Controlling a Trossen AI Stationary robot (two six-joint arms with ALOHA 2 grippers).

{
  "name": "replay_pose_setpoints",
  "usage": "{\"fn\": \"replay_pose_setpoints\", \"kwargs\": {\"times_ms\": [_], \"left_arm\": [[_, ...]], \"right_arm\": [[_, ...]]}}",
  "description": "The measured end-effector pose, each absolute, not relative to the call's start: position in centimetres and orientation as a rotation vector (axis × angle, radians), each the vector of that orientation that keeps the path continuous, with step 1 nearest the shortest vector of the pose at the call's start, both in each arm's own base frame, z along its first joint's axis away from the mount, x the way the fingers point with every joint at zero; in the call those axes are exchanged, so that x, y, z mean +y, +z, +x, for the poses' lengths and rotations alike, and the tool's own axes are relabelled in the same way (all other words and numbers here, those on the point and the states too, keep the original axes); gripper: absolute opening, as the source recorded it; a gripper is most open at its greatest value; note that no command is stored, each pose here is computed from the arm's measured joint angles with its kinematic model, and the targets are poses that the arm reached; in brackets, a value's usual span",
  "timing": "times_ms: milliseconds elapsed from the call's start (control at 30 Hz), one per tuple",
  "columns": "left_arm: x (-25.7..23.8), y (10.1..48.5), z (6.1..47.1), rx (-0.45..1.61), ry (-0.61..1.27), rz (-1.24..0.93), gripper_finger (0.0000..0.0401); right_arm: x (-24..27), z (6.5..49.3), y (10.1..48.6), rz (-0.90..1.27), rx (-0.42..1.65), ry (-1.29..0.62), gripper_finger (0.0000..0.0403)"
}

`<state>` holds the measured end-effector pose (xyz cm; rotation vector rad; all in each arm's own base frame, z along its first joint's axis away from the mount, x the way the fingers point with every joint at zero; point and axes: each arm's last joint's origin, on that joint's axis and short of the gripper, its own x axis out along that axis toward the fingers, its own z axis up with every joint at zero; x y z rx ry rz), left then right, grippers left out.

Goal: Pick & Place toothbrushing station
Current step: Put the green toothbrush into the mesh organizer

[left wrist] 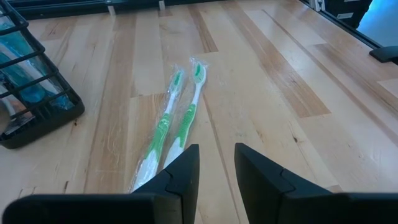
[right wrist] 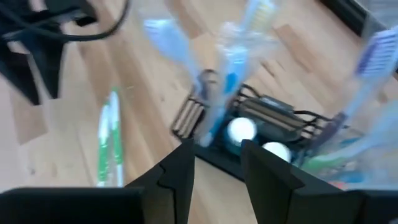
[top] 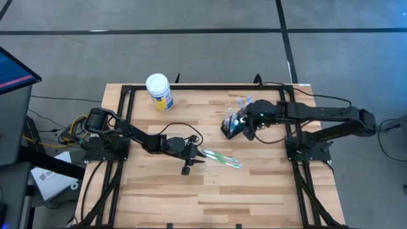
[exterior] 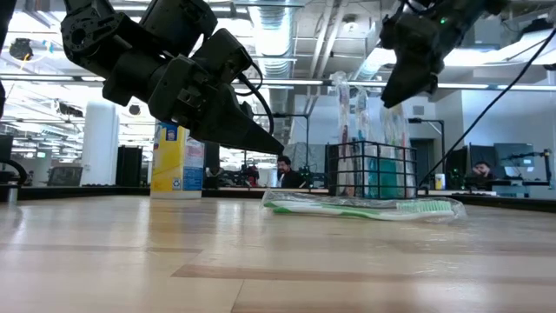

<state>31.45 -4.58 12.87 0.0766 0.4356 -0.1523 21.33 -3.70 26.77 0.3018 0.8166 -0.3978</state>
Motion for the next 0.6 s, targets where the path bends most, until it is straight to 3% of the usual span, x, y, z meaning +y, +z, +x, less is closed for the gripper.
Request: {"fn": "replay_pose_setpoints", "kwargs": {"times_ms": [600], "left_arm": [[-4.5, 12.9, 31.5, 0.433, -0.157, 0.115, 0.0095]], "right_arm": [[2.3, 22.0, 26.9, 0.337, 0.802, -0.203, 0.0122]]}}
